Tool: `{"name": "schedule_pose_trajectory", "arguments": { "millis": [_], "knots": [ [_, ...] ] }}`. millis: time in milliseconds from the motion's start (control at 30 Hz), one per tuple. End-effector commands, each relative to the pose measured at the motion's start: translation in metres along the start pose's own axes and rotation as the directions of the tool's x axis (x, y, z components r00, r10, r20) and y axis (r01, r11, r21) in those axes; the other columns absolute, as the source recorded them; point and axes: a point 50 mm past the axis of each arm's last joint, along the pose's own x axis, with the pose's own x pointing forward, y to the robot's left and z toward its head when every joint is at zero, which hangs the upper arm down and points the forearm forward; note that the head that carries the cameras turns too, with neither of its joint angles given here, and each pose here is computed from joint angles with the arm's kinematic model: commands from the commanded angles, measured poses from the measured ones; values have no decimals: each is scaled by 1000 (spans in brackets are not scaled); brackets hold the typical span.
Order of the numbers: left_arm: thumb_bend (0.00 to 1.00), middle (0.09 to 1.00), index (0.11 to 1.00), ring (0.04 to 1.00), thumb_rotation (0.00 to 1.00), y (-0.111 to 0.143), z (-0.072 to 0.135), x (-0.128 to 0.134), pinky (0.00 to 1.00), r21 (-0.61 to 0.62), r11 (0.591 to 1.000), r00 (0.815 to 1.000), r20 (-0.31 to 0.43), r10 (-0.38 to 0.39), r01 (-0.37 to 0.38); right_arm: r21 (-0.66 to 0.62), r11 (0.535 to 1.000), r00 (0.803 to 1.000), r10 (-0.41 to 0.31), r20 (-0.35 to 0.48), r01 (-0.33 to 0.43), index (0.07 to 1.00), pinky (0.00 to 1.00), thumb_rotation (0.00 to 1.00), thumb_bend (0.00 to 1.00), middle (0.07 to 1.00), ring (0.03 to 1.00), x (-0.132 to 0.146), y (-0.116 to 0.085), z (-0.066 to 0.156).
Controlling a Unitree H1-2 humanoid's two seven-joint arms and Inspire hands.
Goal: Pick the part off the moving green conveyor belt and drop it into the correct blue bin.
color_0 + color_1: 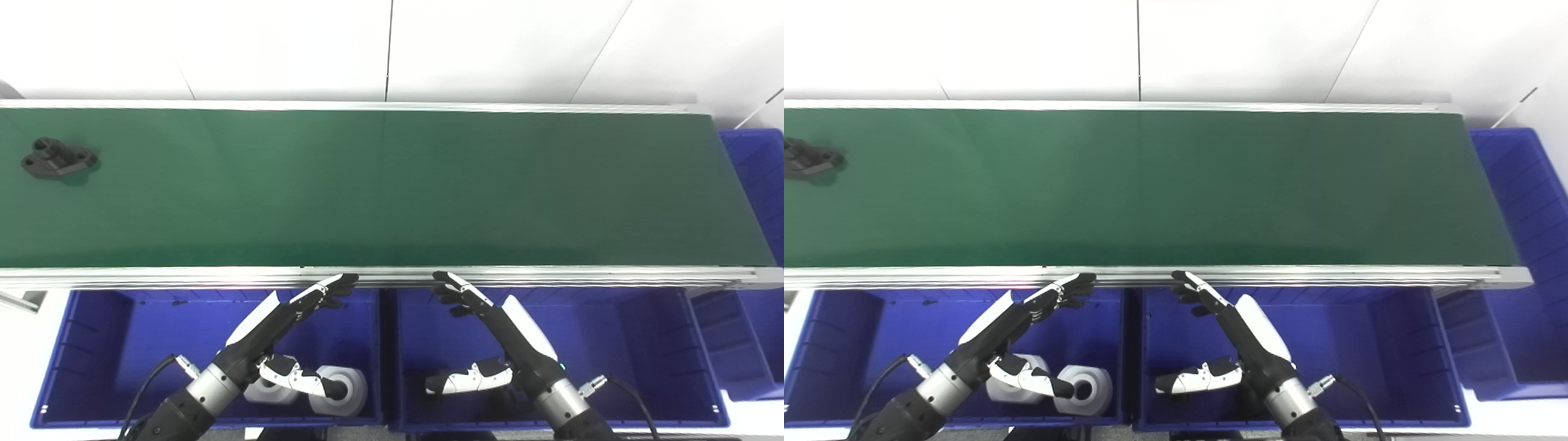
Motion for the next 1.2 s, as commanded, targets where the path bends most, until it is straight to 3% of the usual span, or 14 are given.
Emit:
{"name": "schedule_pose_trajectory", "arguments": {
  "millis": [0, 633, 933, 1167],
  "knots": [
    [935, 924, 916, 896, 322, 3, 9, 2, 841, 17, 1000, 999, 43, -5, 4, -15, 1000, 1000, -9, 8, 9, 928, 763, 393, 1000, 879, 859, -1, -6, 5],
    [930, 927, 923, 900, 320, -4, 9, -1, 850, -7, 1000, 999, 35, -2, 2, -46, 999, 999, -21, -29, 19, 931, 762, 392, 1000, 893, 868, -11, -7, 4],
    [923, 927, 920, 921, 294, -30, -1, 5, 895, -19, 1000, 1000, 24, -20, 20, 10, 1000, 1000, -19, -16, 19, 939, 793, 355, 973, 899, 881, -30, -13, -23],
    [912, 931, 919, 924, 271, -43, -4, 12, 892, -24, 999, 1000, 17, -21, 21, 5, 999, 999, -40, -13, 40, 929, 752, 341, 998, 892, 861, -34, -14, -37]
  ]
}}
